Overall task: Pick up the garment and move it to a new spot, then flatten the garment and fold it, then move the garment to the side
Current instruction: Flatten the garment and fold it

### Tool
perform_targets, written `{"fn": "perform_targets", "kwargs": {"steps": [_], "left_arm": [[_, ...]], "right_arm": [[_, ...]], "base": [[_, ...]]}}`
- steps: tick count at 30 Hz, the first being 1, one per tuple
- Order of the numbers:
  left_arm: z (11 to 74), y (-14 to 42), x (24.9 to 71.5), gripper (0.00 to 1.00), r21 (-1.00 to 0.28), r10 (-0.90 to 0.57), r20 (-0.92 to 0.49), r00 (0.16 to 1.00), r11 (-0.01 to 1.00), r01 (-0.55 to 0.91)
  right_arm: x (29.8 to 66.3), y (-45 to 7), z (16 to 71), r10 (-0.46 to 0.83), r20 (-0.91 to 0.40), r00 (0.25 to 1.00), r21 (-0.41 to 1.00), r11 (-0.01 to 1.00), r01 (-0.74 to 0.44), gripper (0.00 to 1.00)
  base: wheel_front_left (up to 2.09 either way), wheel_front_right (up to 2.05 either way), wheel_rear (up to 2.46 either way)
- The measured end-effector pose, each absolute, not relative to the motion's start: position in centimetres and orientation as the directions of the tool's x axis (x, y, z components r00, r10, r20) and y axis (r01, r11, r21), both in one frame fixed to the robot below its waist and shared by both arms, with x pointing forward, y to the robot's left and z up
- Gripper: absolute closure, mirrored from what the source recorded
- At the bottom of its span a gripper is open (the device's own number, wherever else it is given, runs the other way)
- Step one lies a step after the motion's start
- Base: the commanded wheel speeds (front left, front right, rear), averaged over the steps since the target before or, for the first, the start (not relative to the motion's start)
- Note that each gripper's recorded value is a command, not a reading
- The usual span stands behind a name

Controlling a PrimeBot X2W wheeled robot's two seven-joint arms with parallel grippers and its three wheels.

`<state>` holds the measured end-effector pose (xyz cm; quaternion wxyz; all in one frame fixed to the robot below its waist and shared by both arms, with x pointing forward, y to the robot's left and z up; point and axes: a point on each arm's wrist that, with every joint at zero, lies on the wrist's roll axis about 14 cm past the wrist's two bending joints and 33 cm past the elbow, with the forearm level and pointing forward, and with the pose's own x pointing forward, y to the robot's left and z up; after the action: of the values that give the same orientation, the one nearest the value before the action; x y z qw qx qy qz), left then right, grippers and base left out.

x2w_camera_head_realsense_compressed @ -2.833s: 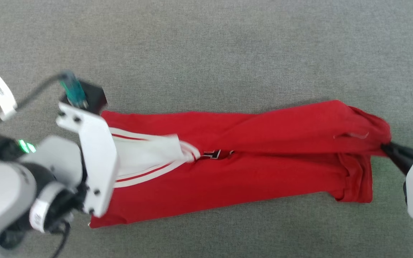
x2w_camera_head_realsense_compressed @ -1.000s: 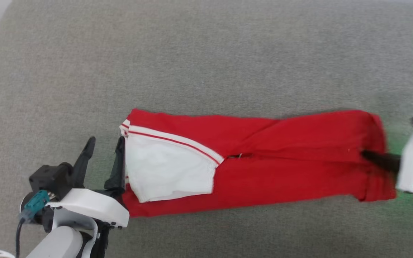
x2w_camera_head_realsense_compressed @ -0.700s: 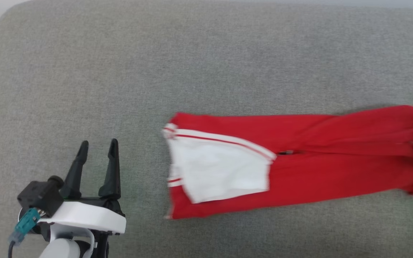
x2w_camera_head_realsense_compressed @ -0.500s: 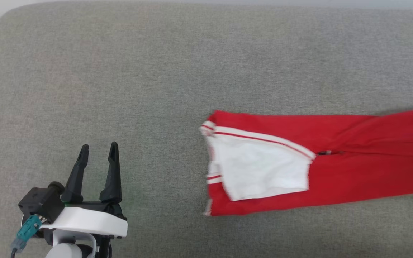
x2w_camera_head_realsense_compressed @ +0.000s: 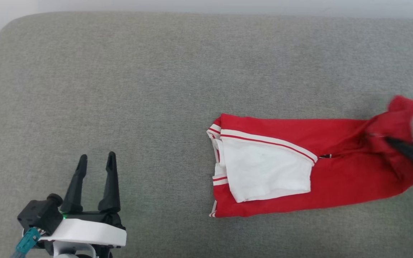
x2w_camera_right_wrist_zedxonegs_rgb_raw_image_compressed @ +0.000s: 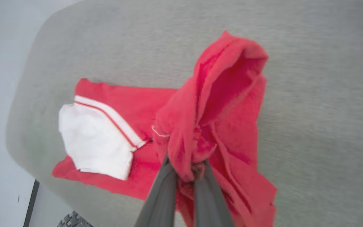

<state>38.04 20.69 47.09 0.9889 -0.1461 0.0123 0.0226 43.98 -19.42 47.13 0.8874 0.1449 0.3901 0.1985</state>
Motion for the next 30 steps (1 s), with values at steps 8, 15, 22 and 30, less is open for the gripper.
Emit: {"fn": "perform_targets", "kwargs": {"steps": [8,15,22,30], "left_arm": [[47.3,21.4,37.3,0.00,-0.286,0.067,-0.025,0.997,0.956,-0.071],[47.3,22.5,36.3,0.00,-0.288,0.110,-0.026,0.994,0.951,-0.113],[47.3,23.2,35.6,0.00,-0.297,0.142,-0.027,0.990,0.944,-0.144],[48.0,23.2,36.0,0.00,-0.313,0.143,0.002,0.990,0.940,-0.135]], "right_arm": [[42.4,-10.6,47.1,0.636,-0.598,0.488,0.462,0.771,-0.437,1.00],[41.9,-3.7,46.1,0.729,-0.580,0.364,0.509,0.673,-0.536,1.00],[41.5,0.0,44.5,0.743,-0.602,0.292,0.495,0.635,-0.594,0.50],[41.8,-0.3,46.5,0.757,-0.562,0.334,0.454,0.620,-0.640,0.00]], "base": [[0.00,0.00,0.00],[0.00,0.00,0.00],[0.00,0.00,0.00],[0.00,0.00,0.00]]}}
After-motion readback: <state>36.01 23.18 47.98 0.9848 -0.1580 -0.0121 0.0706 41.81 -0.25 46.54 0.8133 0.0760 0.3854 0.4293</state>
